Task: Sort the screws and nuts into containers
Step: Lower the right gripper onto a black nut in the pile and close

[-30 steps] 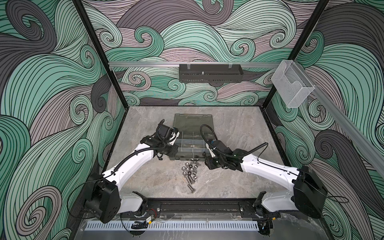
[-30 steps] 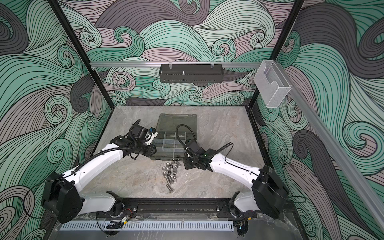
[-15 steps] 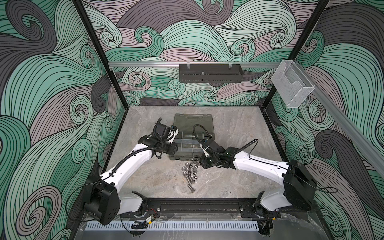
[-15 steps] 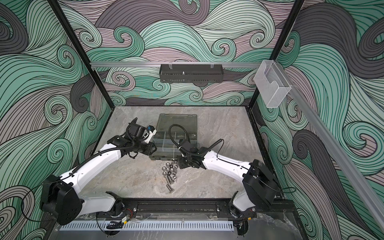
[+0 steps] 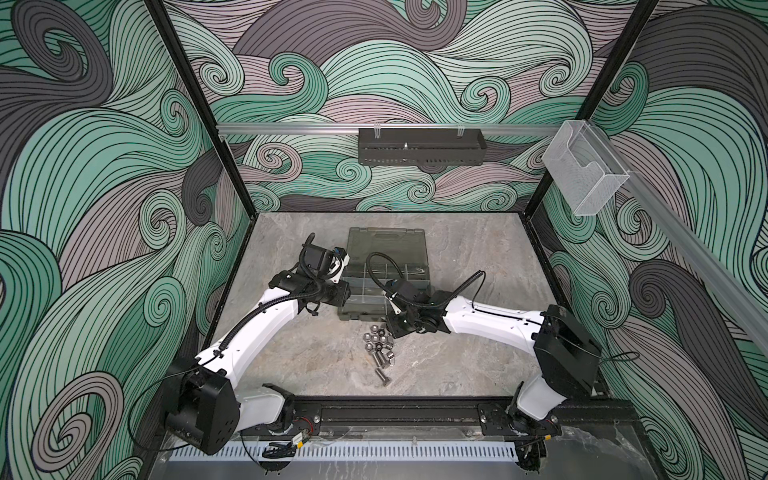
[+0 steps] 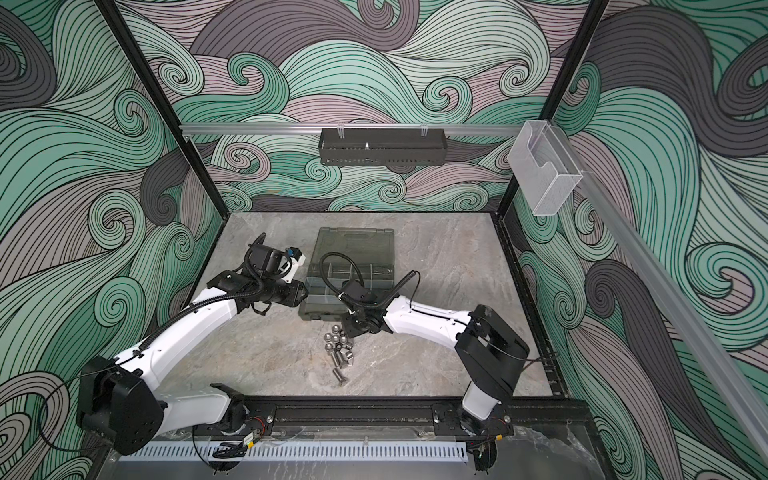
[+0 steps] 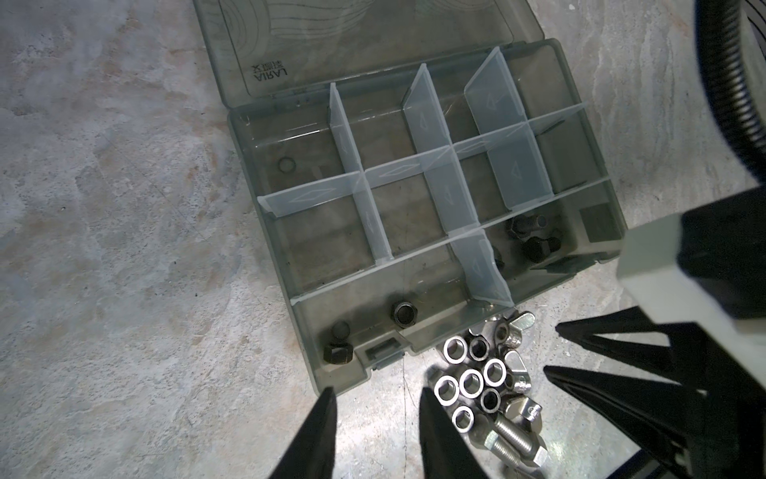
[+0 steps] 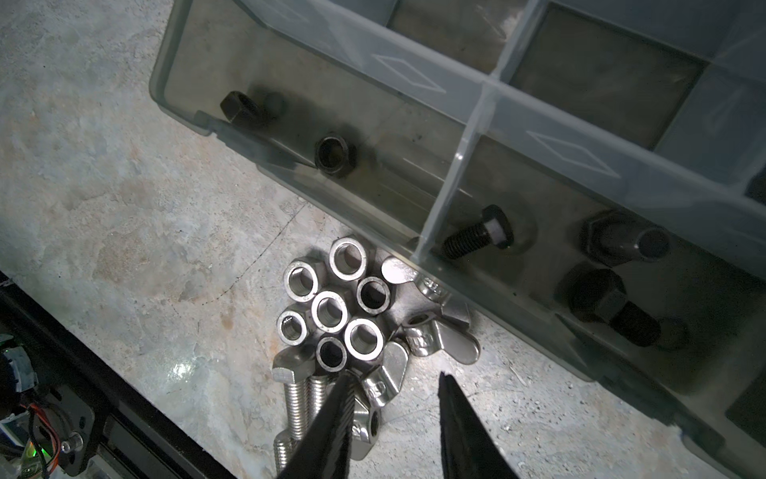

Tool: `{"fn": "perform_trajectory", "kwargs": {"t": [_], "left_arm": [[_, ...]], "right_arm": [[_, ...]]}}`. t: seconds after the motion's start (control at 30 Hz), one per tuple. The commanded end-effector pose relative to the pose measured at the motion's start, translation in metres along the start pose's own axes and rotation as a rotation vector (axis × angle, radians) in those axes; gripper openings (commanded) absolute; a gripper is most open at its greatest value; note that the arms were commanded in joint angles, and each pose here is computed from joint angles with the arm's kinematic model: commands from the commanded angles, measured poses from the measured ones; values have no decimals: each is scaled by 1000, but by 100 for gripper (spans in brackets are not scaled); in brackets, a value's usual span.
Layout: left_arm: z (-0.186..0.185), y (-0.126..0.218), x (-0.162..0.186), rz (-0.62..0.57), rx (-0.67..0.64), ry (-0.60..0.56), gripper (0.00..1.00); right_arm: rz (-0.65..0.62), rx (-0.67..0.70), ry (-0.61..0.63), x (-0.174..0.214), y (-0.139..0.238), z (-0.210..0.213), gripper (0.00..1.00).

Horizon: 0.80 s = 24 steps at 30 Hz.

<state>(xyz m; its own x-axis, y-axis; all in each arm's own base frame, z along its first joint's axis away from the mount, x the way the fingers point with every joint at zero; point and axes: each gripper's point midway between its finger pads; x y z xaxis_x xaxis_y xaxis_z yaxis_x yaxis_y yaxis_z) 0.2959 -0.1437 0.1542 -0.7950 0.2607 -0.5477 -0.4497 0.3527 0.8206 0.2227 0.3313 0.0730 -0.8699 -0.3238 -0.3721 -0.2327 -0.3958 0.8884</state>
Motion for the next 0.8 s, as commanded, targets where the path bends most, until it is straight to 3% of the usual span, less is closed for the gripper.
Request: {"fn": "perform_trajectory", "kwargs": {"t": [0.0,0.77], "left_arm": [[3,5,-6,-23,13,37,37],[8,6,-7,-31,17,62,37]], "right_arm": [[24,1,35,0,-7,9,34],[73,90,33,1,-45,9,33]]}}
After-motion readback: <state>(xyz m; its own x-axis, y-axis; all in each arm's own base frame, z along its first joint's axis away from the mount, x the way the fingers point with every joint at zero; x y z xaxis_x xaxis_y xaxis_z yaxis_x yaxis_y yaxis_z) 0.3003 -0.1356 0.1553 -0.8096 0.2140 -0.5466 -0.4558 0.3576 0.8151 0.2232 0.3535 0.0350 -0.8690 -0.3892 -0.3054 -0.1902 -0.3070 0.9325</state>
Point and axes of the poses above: each gripper's point midway between its finger pads, its own y axis back along the fingers, its own z axis along the line the jaws close on, x = y × z, and after that the axes turned 4 degrees about -y, right-handed
